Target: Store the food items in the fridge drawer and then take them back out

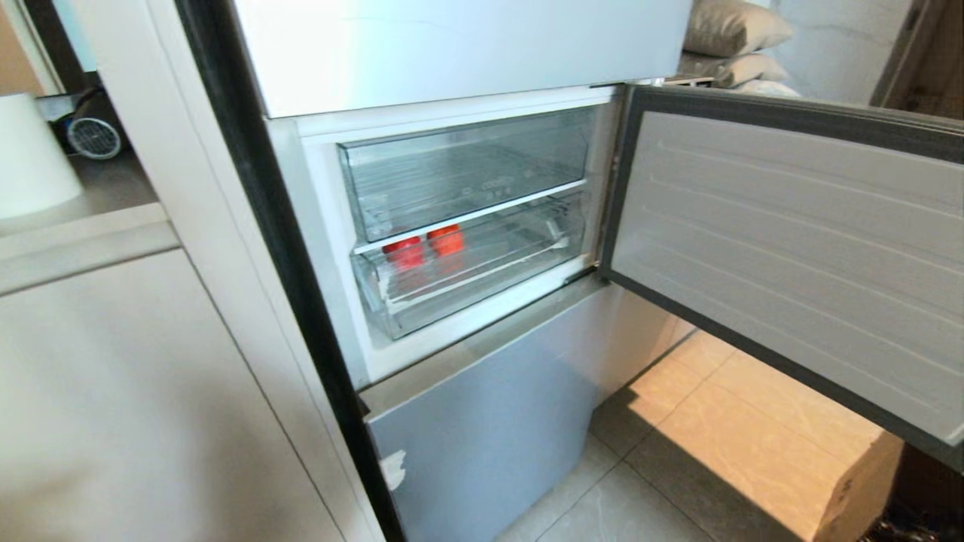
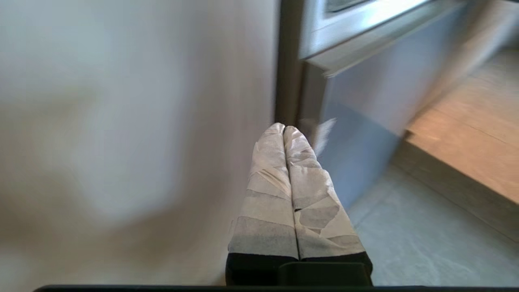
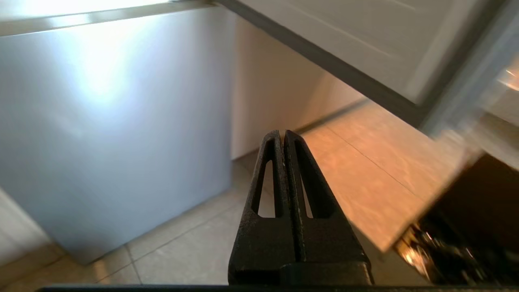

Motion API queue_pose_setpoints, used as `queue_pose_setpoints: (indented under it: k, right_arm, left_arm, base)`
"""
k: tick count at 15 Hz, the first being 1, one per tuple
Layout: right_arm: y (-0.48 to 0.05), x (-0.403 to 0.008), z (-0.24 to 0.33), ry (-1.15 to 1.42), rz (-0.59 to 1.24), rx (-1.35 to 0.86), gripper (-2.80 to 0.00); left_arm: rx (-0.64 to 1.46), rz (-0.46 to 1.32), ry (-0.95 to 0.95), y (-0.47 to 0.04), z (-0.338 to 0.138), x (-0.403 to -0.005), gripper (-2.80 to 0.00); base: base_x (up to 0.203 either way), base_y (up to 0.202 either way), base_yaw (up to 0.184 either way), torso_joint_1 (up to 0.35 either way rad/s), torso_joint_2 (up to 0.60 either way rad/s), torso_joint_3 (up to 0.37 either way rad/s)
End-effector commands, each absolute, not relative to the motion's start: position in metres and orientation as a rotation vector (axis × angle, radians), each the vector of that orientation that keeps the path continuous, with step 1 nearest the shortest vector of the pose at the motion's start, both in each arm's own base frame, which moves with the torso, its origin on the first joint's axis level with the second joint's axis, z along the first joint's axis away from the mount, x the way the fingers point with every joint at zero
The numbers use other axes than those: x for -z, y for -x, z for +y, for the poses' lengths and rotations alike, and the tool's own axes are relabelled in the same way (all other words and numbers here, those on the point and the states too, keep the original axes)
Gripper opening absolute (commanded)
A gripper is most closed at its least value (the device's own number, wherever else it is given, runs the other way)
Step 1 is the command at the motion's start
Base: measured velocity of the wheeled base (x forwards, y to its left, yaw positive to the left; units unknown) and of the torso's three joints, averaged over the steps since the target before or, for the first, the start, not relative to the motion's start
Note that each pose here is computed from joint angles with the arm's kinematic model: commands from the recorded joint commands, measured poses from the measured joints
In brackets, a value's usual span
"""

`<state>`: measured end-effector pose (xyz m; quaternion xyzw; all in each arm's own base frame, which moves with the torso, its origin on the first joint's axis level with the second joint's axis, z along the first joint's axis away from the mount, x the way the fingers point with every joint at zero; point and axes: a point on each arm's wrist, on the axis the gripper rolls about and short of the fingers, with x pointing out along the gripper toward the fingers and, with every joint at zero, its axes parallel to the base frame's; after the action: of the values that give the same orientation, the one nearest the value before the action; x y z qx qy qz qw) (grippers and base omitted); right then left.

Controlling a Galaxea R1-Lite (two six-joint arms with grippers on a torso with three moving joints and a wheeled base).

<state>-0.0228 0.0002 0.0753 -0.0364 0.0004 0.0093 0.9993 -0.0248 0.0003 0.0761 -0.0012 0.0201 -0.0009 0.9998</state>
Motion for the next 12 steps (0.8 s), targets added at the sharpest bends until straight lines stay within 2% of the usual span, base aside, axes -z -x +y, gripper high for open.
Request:
queue_pose_setpoints:
  k: [1,3,6,9,12]
  right_arm:
    - [0.023,-0.076,0.0,0.066,-0.002,-0.02,-2.8]
    - [0.023,-0.076,0.0,0.06,-0.001,-0.021,-2.8]
    - [0.017,-0.081,0.0,0.053,0.059,-0.009,-2.8]
    - [0.003,-0.124,-0.001,-0.154,-0.015,0.107,-2.8]
    - [-0.025,-0.175,-0.01,-0.385,-0.093,0.372,-2.8]
  left_arm:
    - [0.001,0.04,0.003,0.025,0.0,-0.076,-2.8]
    - [0.001,0.04,0.003,0.025,0.0,-0.076,-2.8]
    - [0.001,0.04,0.003,0.025,0.0,-0.076,-2.8]
    - [0.001,0.04,0.003,0.025,0.0,-0.076,-2.8]
    - [0.001,0.041,0.003,0.025,0.0,-0.076,-2.8]
  base:
    - [-0.004,0.006,-0.169,-0.001,0.0,0.005]
    - [-0.002,0.005,-0.128,0.004,0.0,0.003]
    - [-0.001,0.001,-0.021,-0.002,0.0,0.001]
    - [0.0,0.0,0.0,0.0,0.0,0.0]
    - [0.0,0.0,0.0,0.0,0.0,0.0]
